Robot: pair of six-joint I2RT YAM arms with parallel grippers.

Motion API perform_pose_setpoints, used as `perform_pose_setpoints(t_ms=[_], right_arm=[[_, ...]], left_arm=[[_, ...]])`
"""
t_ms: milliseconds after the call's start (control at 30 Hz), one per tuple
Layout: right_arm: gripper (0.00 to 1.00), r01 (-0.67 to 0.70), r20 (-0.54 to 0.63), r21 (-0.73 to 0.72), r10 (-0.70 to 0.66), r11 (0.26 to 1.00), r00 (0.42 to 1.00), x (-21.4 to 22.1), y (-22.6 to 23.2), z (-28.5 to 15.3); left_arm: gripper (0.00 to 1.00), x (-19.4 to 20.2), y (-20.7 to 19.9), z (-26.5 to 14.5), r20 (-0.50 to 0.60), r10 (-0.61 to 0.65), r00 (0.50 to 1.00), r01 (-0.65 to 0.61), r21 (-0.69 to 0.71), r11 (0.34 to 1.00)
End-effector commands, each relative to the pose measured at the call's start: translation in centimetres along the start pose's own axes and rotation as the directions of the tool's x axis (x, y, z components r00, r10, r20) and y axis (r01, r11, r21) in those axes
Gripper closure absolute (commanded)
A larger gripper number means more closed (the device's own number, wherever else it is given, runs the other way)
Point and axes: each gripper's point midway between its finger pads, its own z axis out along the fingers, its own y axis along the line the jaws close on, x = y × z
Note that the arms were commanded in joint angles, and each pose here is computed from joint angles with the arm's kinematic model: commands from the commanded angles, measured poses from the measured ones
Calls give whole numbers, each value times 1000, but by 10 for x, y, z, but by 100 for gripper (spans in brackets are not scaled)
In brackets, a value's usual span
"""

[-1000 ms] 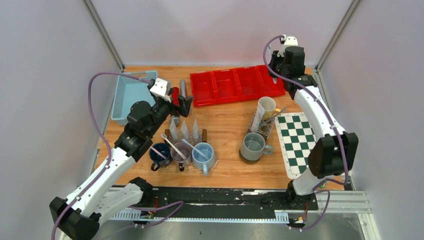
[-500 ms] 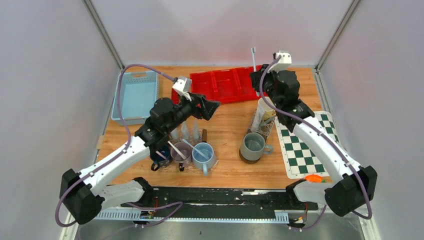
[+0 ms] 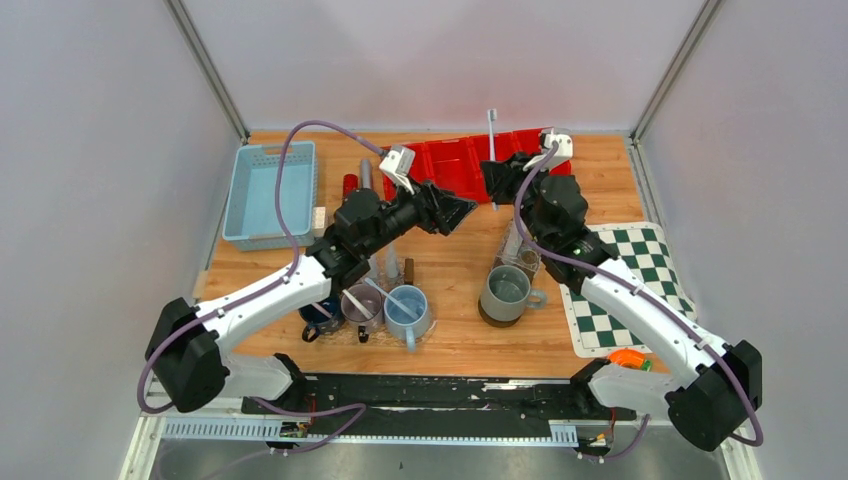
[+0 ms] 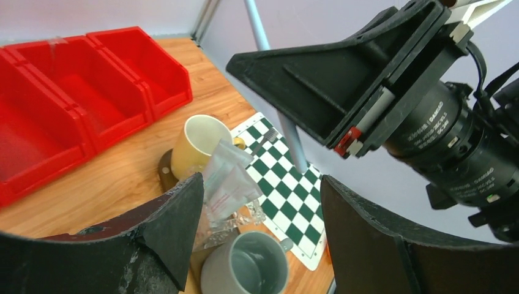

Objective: Prepare toiletry sets of a toothbrush and toothpaste on the tray
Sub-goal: Pick up the toothbrush from the storage box, then place the toothbrush in the toothpaste holder.

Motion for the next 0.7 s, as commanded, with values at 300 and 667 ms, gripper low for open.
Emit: perform_pose_setpoints(t_ms=[300, 667], right_arm=[[100, -73, 47, -83, 77, 994, 996, -3, 38, 2], [100, -76, 43, -97, 81, 992, 996, 5, 48, 1]], left_arm=[[42, -1, -26, 20, -5, -77, 997, 77, 73, 994], [56, -1, -30, 23, -5, -78, 997, 78, 81, 994]])
